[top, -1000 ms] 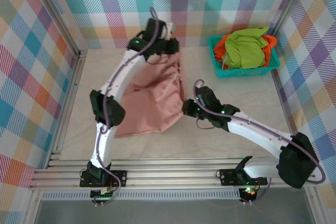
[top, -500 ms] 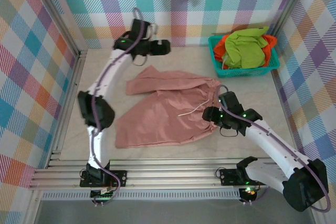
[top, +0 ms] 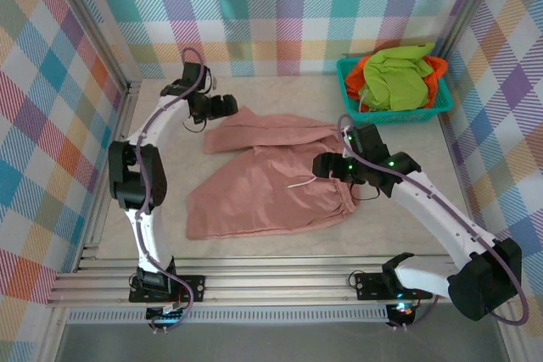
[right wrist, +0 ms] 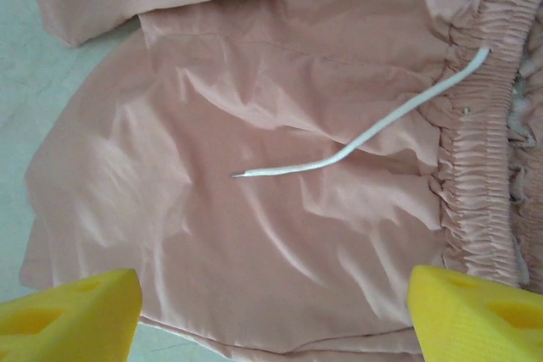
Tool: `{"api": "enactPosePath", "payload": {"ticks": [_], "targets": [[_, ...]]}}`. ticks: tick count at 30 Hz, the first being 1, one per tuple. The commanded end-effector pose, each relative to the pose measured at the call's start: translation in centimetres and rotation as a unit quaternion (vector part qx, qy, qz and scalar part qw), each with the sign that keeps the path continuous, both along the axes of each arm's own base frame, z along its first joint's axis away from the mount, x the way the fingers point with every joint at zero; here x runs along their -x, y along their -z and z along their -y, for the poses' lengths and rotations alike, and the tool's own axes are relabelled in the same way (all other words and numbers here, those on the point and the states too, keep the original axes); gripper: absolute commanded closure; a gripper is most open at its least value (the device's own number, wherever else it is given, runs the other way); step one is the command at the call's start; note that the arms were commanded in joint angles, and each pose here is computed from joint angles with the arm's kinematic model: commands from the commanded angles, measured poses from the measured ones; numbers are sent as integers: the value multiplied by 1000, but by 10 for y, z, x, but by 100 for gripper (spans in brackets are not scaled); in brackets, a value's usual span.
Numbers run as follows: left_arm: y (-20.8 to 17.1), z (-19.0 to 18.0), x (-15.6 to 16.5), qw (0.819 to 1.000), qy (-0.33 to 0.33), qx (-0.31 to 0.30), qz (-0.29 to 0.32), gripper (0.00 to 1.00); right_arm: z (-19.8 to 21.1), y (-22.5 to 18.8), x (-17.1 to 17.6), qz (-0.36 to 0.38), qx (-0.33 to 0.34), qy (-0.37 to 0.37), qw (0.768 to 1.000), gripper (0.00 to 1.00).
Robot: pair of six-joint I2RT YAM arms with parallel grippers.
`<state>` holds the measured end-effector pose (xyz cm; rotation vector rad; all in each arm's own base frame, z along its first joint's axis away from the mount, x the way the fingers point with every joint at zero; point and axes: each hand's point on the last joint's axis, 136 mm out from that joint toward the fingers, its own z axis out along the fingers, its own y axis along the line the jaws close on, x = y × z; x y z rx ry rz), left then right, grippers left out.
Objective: Fold and stack the shorts
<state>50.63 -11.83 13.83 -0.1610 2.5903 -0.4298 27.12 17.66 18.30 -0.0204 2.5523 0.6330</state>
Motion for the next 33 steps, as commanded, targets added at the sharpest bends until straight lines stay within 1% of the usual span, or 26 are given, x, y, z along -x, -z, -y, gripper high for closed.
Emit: {"api": "enactPosePath", "payload": {"ticks": [1, 4, 9, 15, 17, 18, 19, 21, 22, 23, 25, 26, 29, 33], "targets": [[26, -2, 7, 999, -6, -7, -32, 15, -5, -1, -4, 7, -11, -9, 1000, 18], [49, -6, 9, 998, -10, -19, -55, 17, -4, 6, -1, -1, -9, -8, 1000, 18], [71, -14, 9, 996, -20, -46, -72, 20, -3, 12, 2, -8, -11, -3, 1000, 18], [95, -12, 12, 994, -17, -51, -100, 23, -3, 16, 2, -13, -10, 1, 1000, 18], [99, -10, 12, 993, -14, -50, -103, 27, -3, 17, 2, -15, -11, 1, 1000, 18], [101, -9, 12, 993, -12, -49, -105, 30, -3, 18, 2, -16, -11, 1, 1000, 18], [103, -6, 12, 993, -10, -48, -107, 38, -4, 18, 2, -17, -11, 1, 1000, 18], [105, -3, 13, 993, -7, -43, -110, 55, -4, 19, 2, -18, -11, 0, 1000, 18], [105, -1, 13, 993, -6, -40, -110, 66, -4, 20, 2, -18, -11, 0, 1000, 18], [105, 0, 13, 993, -5, -38, -112, 74, -4, 20, 2, -18, -11, 1, 1000, 18], [95, 2, 12, 994, -5, -32, -105, 93, -3, 21, 3, -19, -9, 1, 1000, 19], [89, 2, 11, 995, -6, -32, -99, 99, -2, 22, 3, -19, -8, 2, 1000, 19], [43, 1, 5, 998, -8, -29, -50, 100, 0, 23, 4, -16, -4, 4, 1000, 19], [-47, -3, 4, 999, -8, -27, 44, 100, 4, 25, 5, -13, 6, 6, 1000, 19]]}}
